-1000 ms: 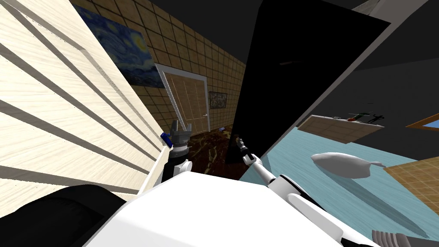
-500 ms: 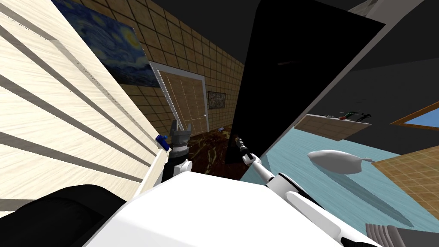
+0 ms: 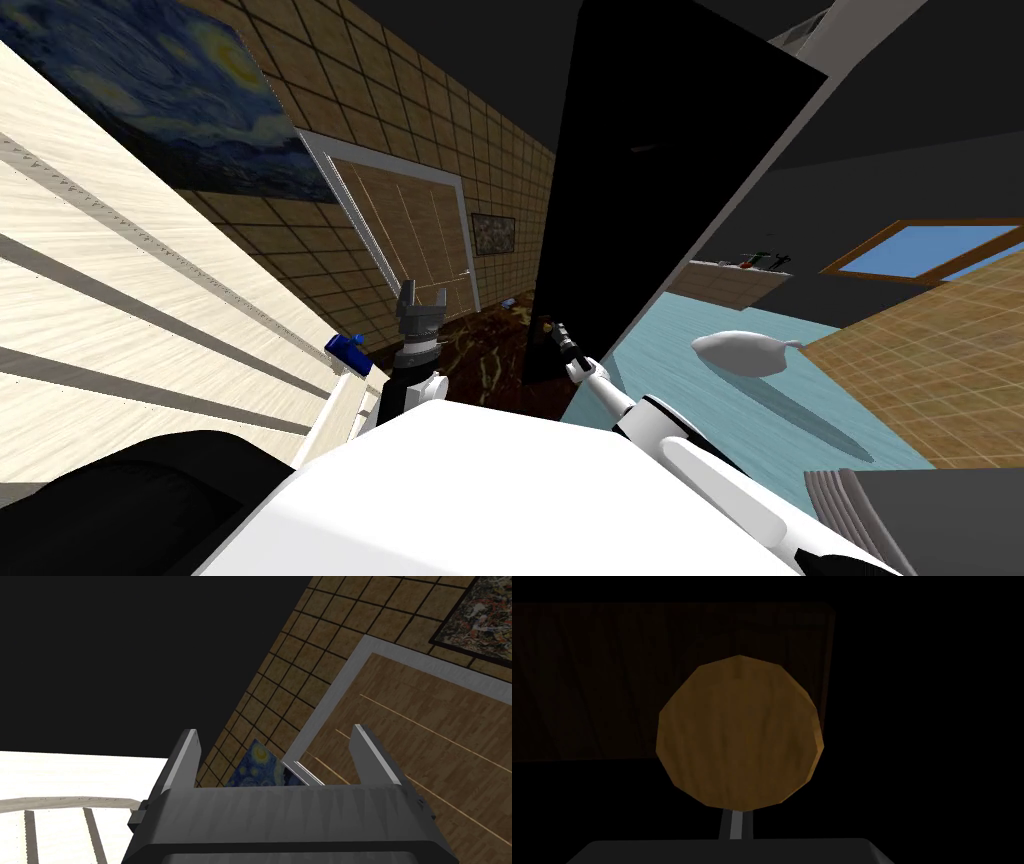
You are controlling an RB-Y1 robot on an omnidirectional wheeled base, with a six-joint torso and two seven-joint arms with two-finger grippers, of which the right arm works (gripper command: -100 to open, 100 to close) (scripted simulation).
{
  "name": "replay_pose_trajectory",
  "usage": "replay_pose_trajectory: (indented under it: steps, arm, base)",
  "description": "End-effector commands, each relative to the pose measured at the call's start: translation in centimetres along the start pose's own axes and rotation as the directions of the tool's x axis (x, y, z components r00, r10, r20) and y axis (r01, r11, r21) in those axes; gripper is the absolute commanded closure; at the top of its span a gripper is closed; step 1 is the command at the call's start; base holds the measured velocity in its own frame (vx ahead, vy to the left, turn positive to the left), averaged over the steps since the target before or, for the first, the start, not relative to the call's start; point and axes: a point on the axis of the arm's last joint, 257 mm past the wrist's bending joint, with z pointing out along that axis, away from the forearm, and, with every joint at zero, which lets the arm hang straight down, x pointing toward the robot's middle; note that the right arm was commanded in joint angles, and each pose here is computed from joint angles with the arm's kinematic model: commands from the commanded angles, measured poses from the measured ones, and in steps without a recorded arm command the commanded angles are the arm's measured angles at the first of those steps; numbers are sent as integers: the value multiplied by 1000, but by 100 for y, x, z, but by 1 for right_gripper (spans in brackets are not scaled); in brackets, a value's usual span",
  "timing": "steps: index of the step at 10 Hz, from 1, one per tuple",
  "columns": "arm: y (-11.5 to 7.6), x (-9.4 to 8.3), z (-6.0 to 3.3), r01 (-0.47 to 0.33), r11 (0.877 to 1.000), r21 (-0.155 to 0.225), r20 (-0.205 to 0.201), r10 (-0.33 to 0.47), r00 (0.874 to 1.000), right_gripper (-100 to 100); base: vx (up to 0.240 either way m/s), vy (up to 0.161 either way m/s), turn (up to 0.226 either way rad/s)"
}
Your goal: Push the door open
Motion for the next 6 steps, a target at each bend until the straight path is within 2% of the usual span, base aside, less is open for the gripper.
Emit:
replay_pose_trajectory:
  steps: [1,3,6]
  arm:
    - [24,48,44,7,1000,-2,-5,-7,1000,-100]
    - [41,80,74,12,1000,-3,-9,-12,1000,-100]
    - [116,223,199,33,999,-8,-24,-33,999,-100]
  base:
    - [-47,57,-106]
    - [-187,-66,11]
    - [-247,-35,-64]
